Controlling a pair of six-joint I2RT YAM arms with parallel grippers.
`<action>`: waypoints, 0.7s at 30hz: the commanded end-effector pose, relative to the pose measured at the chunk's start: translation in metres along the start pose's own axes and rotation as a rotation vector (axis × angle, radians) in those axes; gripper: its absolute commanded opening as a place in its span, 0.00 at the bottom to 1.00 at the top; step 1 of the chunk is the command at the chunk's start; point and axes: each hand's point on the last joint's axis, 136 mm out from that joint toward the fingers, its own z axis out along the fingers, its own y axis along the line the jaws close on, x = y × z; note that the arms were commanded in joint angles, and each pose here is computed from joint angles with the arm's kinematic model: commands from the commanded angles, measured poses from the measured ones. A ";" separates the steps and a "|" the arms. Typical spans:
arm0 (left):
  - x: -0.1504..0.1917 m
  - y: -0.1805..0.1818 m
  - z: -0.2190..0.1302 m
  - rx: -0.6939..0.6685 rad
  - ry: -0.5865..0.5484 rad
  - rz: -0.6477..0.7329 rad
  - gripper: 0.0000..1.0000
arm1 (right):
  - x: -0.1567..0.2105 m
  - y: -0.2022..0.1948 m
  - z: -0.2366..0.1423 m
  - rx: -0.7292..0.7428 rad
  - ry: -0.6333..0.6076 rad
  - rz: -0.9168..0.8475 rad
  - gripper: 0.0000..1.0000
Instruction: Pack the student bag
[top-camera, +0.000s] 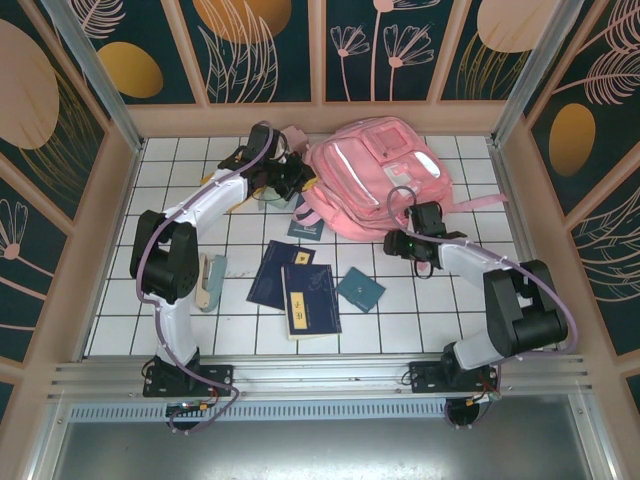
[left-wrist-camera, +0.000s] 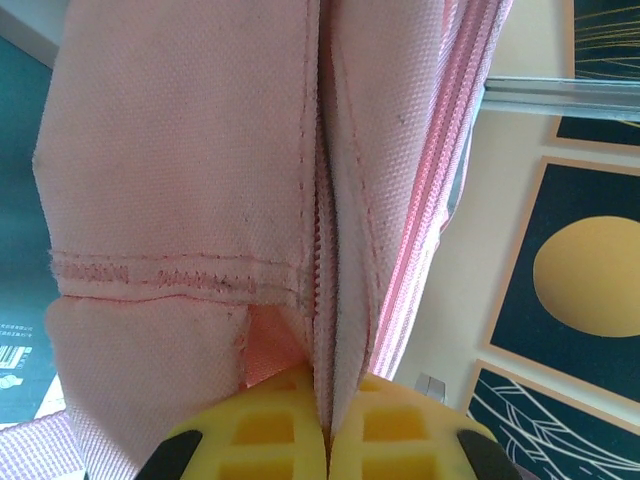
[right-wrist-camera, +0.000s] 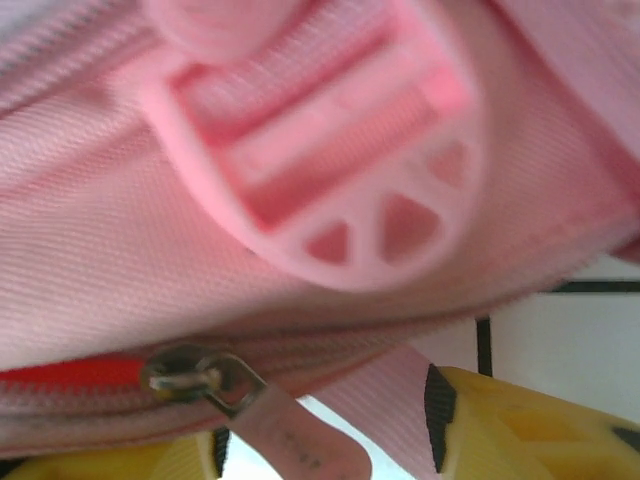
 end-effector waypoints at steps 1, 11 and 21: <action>-0.008 -0.041 -0.015 0.120 -0.024 0.084 0.00 | -0.021 0.019 -0.004 -0.082 -0.036 -0.027 0.43; -0.014 -0.030 -0.014 0.109 -0.030 0.068 0.00 | -0.023 0.014 -0.015 -0.066 -0.051 -0.007 0.08; -0.033 -0.013 -0.026 0.080 -0.091 0.032 0.00 | -0.015 -0.007 -0.018 -0.012 -0.017 0.028 0.00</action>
